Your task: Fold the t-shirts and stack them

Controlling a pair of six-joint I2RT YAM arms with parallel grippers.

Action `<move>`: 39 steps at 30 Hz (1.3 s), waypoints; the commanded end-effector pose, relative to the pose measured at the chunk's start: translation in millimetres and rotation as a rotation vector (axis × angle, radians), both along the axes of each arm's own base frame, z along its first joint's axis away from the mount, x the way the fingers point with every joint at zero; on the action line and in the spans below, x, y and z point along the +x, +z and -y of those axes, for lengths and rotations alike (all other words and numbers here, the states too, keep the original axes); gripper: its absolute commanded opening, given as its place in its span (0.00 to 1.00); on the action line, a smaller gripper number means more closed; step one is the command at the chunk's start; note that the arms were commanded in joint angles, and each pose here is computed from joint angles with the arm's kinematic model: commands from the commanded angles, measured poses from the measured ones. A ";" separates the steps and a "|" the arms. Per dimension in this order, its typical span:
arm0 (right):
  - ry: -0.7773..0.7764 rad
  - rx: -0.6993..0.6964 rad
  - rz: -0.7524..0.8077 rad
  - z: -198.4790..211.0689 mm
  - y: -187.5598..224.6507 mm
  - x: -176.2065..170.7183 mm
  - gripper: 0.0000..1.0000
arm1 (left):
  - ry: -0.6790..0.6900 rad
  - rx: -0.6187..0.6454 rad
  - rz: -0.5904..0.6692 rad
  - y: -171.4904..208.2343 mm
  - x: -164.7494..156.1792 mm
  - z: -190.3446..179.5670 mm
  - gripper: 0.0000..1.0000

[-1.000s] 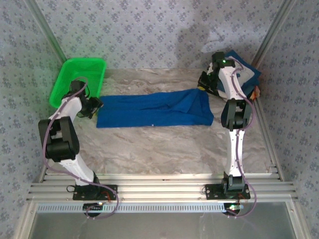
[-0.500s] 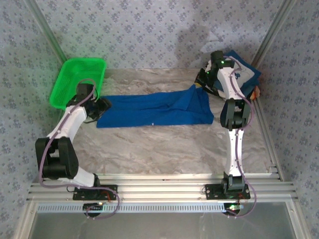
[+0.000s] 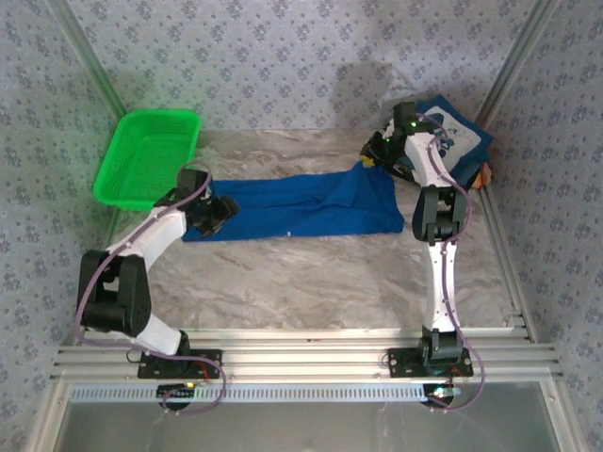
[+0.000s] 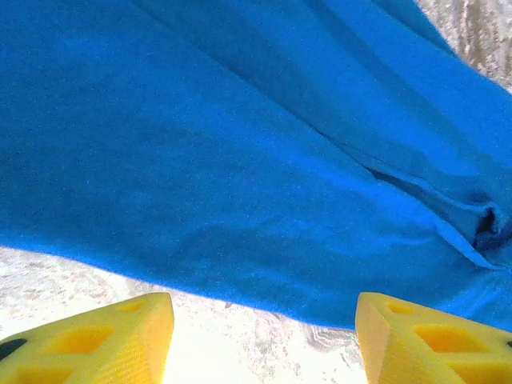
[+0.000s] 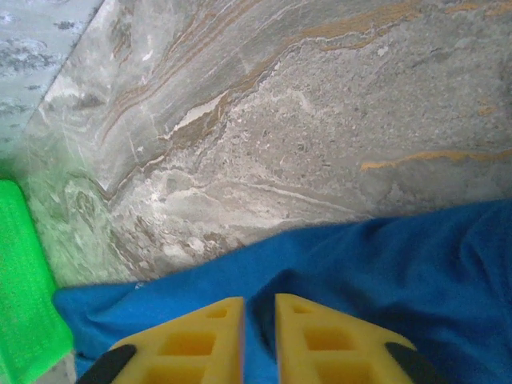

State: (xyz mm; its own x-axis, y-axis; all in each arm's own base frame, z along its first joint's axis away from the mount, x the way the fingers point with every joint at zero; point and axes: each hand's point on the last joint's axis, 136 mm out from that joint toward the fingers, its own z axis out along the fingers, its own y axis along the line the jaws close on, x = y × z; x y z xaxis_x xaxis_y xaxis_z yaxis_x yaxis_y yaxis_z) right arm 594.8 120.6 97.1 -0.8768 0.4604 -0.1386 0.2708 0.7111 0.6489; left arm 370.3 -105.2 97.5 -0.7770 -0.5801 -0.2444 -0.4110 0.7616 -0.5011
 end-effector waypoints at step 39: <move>0.044 -0.501 -0.338 79.3 -78.2 -218.7 0.51 | 0.094 0.135 -0.192 -91.2 -26.6 -64.5 0.60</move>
State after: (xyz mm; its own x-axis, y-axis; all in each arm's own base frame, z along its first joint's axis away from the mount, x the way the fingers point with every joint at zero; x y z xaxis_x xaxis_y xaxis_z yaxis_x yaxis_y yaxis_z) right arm 407.6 51.0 24.2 -0.9149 0.3971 -0.0721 0.3719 0.8988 0.2320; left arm 380.4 -51.6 30.1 -0.7264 -0.6441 -0.2396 -0.5251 0.7452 -0.4110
